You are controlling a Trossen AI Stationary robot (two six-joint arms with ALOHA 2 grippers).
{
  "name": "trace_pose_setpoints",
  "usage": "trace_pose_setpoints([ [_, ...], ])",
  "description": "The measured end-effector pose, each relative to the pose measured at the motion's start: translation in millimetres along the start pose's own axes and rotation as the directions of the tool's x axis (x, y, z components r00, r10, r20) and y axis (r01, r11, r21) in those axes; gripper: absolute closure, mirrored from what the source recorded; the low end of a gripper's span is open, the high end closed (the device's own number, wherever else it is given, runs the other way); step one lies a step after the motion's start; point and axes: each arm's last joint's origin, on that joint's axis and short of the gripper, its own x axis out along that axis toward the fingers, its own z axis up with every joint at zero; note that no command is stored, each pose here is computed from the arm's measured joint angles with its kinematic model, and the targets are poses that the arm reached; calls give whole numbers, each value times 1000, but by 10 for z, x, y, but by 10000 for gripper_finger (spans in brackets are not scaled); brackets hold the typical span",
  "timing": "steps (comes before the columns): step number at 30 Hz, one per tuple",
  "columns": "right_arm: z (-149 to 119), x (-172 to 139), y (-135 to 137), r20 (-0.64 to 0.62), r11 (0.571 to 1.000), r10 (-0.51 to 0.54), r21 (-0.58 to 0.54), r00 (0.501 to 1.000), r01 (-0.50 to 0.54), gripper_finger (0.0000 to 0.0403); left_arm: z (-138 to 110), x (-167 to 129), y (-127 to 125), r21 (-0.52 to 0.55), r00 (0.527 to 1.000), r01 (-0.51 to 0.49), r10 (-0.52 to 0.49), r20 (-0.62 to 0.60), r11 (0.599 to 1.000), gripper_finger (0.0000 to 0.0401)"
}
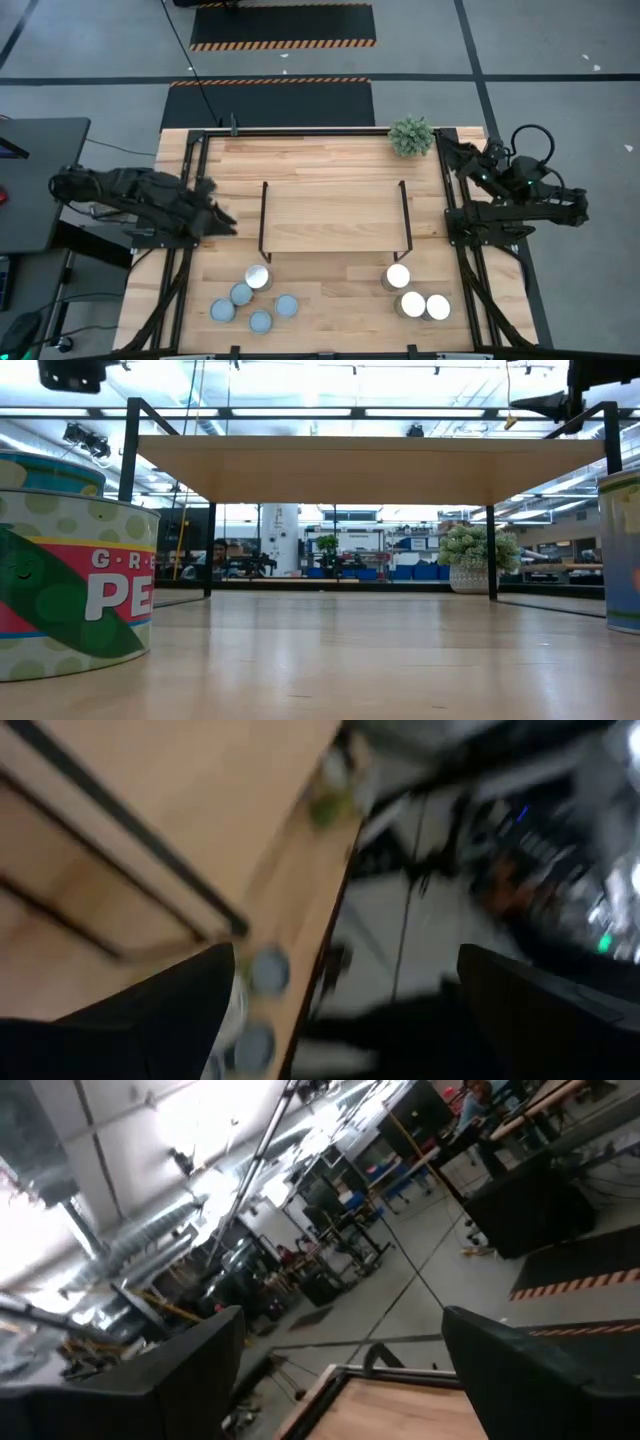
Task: Pick and place cans onto a shelf
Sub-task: Put the canned carrots on the shelf
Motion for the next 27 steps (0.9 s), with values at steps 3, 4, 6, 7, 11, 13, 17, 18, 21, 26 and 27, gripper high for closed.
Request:
trace_pose_setpoints([
  [3,-16,40,35,-29,1000,12,-28,1000,-12,55,-56,183,-138,-4,987,-60,58,-151,998,12],
  [4,-32,54,41,-40,999,13,-35,999,-15,55,-85,238,-186,-4,979,-79,77,-190,997,12],
  [6,-58,77,53,-62,999,22,-44,998,-24,55,-143,319,-304,0,964,-99,96,-248,995,12],
  [7,-70,88,58,-73,998,27,-49,997,-31,55,-176,354,-367,2,956,-110,106,-275,994,12],
  [11,-115,125,82,-117,996,56,-56,992,-62,55,-352,496,-576,26,906,-205,200,-374,978,12],
  [13,-132,139,94,-138,995,73,-58,988,-81,55,-477,595,-620,68,869,-260,264,-419,963,12],
  [17,-170,168,108,-171,993,88,-66,981,-100,55,-758,891,-632,127,819,-302,325,-473,945,12],
  [18,-176,171,111,-179,992,94,-66,979,-107,55,-808,968,-615,149,803,-322,353,-480,935,12],
  [21,-186,175,119,-196,990,112,-67,974,-127,55,-953,1193,-505,227,728,-410,467,-503,883,12],
  [26,-189,174,123,-207,987,127,-72,970,-145,55,-1111,1497,-349,332,639,-476,580,-505,814,8],
  [27,-189,174,124,-209,986,131,-72,969,-148,55,-1134,1547,-325,355,630,-476,594,-500,804,8],
])
